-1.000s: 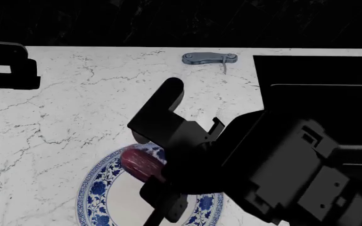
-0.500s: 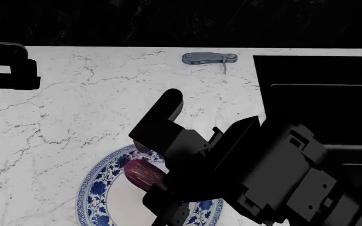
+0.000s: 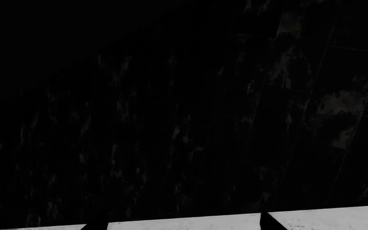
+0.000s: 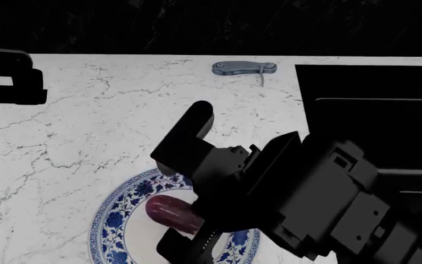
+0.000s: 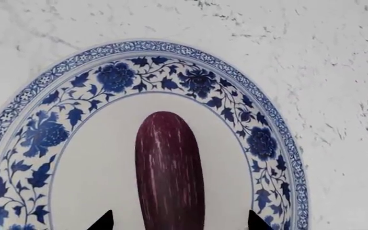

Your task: Pick the eggplant from the sink and place it on the plate located on the counter

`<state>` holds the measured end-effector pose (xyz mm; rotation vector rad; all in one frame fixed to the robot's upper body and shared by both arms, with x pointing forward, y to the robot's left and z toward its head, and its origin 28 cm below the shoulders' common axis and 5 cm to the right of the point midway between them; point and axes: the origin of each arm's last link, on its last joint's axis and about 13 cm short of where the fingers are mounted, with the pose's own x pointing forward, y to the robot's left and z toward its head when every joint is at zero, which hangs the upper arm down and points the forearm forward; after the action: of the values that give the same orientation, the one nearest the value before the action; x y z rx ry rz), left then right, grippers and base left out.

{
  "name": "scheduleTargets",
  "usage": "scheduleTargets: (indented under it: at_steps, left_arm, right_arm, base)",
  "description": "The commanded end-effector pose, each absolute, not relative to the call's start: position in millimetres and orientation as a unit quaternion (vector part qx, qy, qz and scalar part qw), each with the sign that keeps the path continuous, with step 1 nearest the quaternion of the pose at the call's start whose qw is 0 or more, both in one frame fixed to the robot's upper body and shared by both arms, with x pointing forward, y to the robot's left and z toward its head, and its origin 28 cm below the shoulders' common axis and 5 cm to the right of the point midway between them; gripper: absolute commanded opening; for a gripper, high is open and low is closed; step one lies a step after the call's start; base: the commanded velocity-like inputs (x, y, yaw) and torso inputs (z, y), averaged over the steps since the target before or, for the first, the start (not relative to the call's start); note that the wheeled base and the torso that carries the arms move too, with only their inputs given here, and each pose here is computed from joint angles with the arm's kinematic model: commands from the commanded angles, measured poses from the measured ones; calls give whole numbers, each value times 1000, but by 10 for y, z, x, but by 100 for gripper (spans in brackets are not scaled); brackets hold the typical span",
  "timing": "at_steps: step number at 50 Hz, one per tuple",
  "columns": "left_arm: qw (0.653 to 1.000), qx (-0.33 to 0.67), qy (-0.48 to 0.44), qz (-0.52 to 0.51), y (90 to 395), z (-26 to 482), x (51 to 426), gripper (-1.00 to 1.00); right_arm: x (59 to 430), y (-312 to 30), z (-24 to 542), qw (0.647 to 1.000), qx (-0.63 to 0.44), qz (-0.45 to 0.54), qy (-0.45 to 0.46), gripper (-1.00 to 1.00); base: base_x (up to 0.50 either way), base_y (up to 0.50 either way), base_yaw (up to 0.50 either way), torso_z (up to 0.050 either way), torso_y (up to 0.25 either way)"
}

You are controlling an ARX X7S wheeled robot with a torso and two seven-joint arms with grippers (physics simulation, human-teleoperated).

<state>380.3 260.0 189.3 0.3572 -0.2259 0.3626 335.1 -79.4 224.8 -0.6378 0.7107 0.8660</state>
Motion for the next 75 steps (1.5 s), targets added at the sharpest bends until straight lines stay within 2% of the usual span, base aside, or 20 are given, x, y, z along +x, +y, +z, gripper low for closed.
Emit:
scheduleTargets:
  at_steps: [1, 15, 23, 40, 63, 75]
  left_arm:
    - [966, 161, -113, 169, 2614, 1880, 3820, 100]
    - [965, 163, -113, 170, 2607, 1885, 3829, 100]
    - [964, 164, -108, 177, 2625, 1880, 3845, 100]
    - [944, 180, -95, 261, 2867, 1925, 3897, 100]
    - [933, 198, -88, 286, 3008, 1988, 3862, 100]
    - [928, 202, -84, 303, 3067, 1996, 3877, 100]
  right_arm:
    - [3365, -809, 2340, 814, -298, 392, 308, 100]
    - [3268, -909, 2662, 858, -291, 347, 240, 100]
    - [3307, -1064, 2896, 909, -255, 269, 190, 100]
    - [3523, -1392, 2987, 954, -220, 122, 161, 100]
    - [3846, -1903, 2809, 973, -161, -32, 160, 100]
    - [3912, -2049, 2676, 974, -140, -82, 160, 100]
  base:
    - [0, 0, 0, 0, 0]
    - [0, 0, 0, 0, 0]
    - [0, 0, 0, 0, 0]
    - [0, 0, 0, 0, 0]
    - [0, 0, 0, 0, 0]
    - [0, 0, 0, 0, 0]
